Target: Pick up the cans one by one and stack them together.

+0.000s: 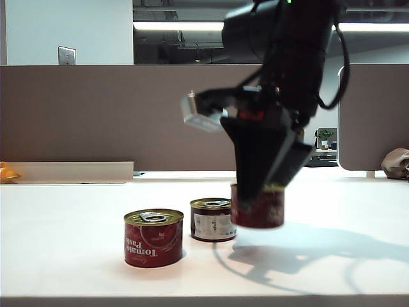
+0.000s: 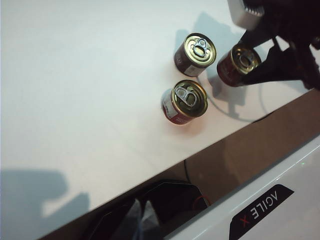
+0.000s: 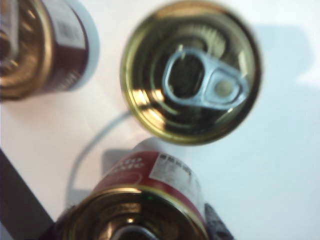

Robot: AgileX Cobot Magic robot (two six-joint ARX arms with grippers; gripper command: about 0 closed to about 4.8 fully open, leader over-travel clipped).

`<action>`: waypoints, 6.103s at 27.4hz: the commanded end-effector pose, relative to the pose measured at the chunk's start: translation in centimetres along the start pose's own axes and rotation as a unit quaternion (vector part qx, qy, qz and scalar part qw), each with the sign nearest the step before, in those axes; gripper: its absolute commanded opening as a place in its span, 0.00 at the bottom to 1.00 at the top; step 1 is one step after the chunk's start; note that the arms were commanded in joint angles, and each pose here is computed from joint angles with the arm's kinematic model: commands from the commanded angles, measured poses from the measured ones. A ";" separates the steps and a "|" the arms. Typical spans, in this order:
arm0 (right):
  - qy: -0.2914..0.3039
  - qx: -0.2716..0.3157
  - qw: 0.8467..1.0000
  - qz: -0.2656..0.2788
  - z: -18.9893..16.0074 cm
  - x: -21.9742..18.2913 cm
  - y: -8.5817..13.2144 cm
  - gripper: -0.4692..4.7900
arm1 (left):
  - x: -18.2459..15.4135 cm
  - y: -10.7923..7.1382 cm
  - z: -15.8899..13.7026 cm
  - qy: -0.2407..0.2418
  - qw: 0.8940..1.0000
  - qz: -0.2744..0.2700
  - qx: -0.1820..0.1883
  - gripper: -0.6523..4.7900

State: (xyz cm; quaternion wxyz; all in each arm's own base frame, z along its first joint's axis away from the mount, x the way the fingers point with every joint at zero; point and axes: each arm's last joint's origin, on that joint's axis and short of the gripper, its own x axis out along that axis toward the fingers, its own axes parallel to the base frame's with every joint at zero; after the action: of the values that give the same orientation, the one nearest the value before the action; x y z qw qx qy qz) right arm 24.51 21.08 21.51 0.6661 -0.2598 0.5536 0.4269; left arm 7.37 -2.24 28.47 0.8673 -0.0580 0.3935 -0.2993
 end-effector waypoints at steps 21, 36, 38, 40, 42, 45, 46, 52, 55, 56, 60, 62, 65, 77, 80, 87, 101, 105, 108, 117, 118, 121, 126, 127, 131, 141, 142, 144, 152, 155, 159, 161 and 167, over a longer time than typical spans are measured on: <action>-0.048 0.003 0.999 -0.012 4.4 -1.5 -1.0 0.54 | -0.9 -0.5 -0.4 -0.022 1.000 0.000 0.013 0.11; -0.047 -0.006 0.999 -0.001 5.0 0.1 -0.9 0.54 | -0.9 -0.5 -0.4 -0.023 1.000 0.001 0.013 0.11; -0.056 -0.007 0.998 0.003 5.2 0.0 -0.9 0.54 | -0.9 -0.5 -0.4 -0.023 1.000 0.001 0.013 0.11; -0.058 -0.008 0.998 0.003 5.2 0.1 -0.9 0.54 | -0.9 -0.5 -0.4 -0.023 1.000 0.001 0.013 0.11; -0.059 -0.008 0.998 0.002 5.3 0.1 -0.9 0.54 | -0.9 -0.5 -0.4 -0.023 1.000 0.001 0.013 0.11; -0.060 -0.008 0.998 0.002 5.3 0.0 -0.9 0.54 | -0.9 -0.5 -0.4 -0.023 1.000 0.001 0.013 0.11; -0.060 -0.008 0.998 0.002 5.3 0.0 -0.9 0.54 | -0.9 -0.5 -0.4 -0.023 1.000 0.001 0.013 0.11; -0.060 -0.009 0.998 0.000 5.3 0.0 -0.9 0.54 | -0.9 -0.5 -0.4 -0.023 1.000 0.002 0.015 0.11; -0.057 -0.014 0.998 -0.007 5.4 0.1 -0.6 0.54 | -0.9 -0.5 -0.4 -0.023 1.000 0.002 0.015 0.11; -0.057 -0.015 0.998 -0.008 5.4 0.0 -0.5 0.54 | -0.9 -0.5 -0.4 -0.023 1.000 0.002 0.015 0.11; -0.060 -0.021 0.998 -0.015 5.6 0.1 -0.2 0.54 | -0.9 -0.5 -0.4 -0.023 1.000 0.002 0.015 0.11; -0.071 -0.023 0.997 -0.019 5.9 0.1 -0.3 0.54 | -0.9 -0.5 -0.4 -0.023 1.000 0.002 0.015 0.11; -0.076 -0.024 0.997 -0.022 6.0 0.1 -0.3 0.54 | -0.9 -0.5 -0.4 -0.023 1.000 0.002 0.015 0.11; -0.111 -0.041 0.992 -0.052 7.4 -1.4 -0.1 0.54 | -0.9 -0.5 -0.4 -0.023 1.000 0.010 0.015 0.11; -0.119 -0.039 0.990 -0.066 7.8 -1.9 -0.4 0.54 | -0.9 -0.5 -0.4 -0.023 1.000 0.010 0.015 0.11; -0.073 -0.034 0.995 -0.052 7.6 0.0 -0.5 0.54 | -0.9 -0.5 -0.4 -0.023 1.000 0.010 0.014 0.11; -0.053 -0.030 0.998 -0.031 7.2 0.4 -0.3 0.74 | -0.9 -0.5 -0.4 -0.023 1.000 0.011 0.014 0.11; -0.055 -0.028 0.998 -0.034 7.2 0.3 -0.3 0.84 | -0.9 -0.5 -0.4 -0.023 1.000 0.011 0.014 0.12; -0.066 -0.022 0.997 -0.037 7.2 -0.7 0.0 0.85 | -0.9 -0.5 -0.3 -0.026 0.999 0.009 0.016 0.23; -0.224 0.007 0.973 -0.058 3.6 -13.3 4.0 0.10 | 1.0 -0.1 2.2 -0.033 0.998 -0.048 0.027 0.29; -0.238 0.008 0.970 -0.058 3.1 -14.2 4.4 0.08 | 1.5 -0.1 2.5 -0.024 0.998 -0.054 0.027 0.30; -0.283 0.007 0.957 -0.058 1.1 -17.6 6.0 0.08 | 3.7 0.0 3.6 0.016 0.996 -0.081 0.036 0.47; -0.293 -0.008 0.955 -0.050 -1.3 -19.8 8.0 0.08 | 7.1 -0.9 4.6 0.061 0.992 -0.090 0.060 0.52; -0.290 -0.012 0.956 -0.047 -1.7 -20.0 8.4 0.08 | 7.8 -1.2 4.8 0.068 0.992 -0.084 0.070 0.52; -0.252 -0.015 0.967 -0.027 -4.7 -21.1 10.1 0.08 | 10.6 -3.1 5.0 0.084 0.988 -0.066 0.109 0.52; -0.330 0.011 0.944 -0.010 -11.5 -25.7 12.1 0.08 | 14.9 -3.7 5.0 0.116 0.984 -0.028 0.133 0.81; -0.337 0.010 0.941 -0.011 -12.0 -26.0 12.2 0.08 | 15.3 -3.7 5.1 0.115 0.984 -0.029 0.134 0.81; -0.356 0.019 0.934 -0.007 -13.7 -26.8 12.5 0.08 | 16.0 -3.7 5.2 0.111 0.984 -0.035 0.135 0.90; -0.404 0.056 0.913 -0.018 -18.5 -28.5 13.1 0.08 | 19.0 -3.9 4.7 0.139 0.981 -0.051 0.128 0.99; -0.418 0.064 0.906 -0.013 -19.6 -28.9 13.2 0.08 | 19.9 -3.8 4.5 0.148 0.979 -0.051 0.128 0.99; -0.422 0.073 0.904 -0.007 -19.9 -28.9 13.3 0.08 | 20.6 -3.7 4.5 0.147 0.979 -0.053 0.128 0.99; -0.422 0.074 0.904 -0.007 -19.9 -28.9 13.3 0.08 | 20.7 -3.7 4.6 0.147 0.979 -0.052 0.128 0.99; -0.422 0.079 0.903 -0.005 -19.9 -28.9 13.3 0.08 | 21.6 -3.7 4.6 0.150 0.979 -0.053 0.129 0.99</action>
State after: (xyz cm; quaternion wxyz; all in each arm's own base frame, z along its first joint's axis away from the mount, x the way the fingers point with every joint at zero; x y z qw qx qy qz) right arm 2.17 3.25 45.79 0.8567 -0.0119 0.2552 0.4480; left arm 19.76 -17.76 18.76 0.7819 0.0792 0.4773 -0.3931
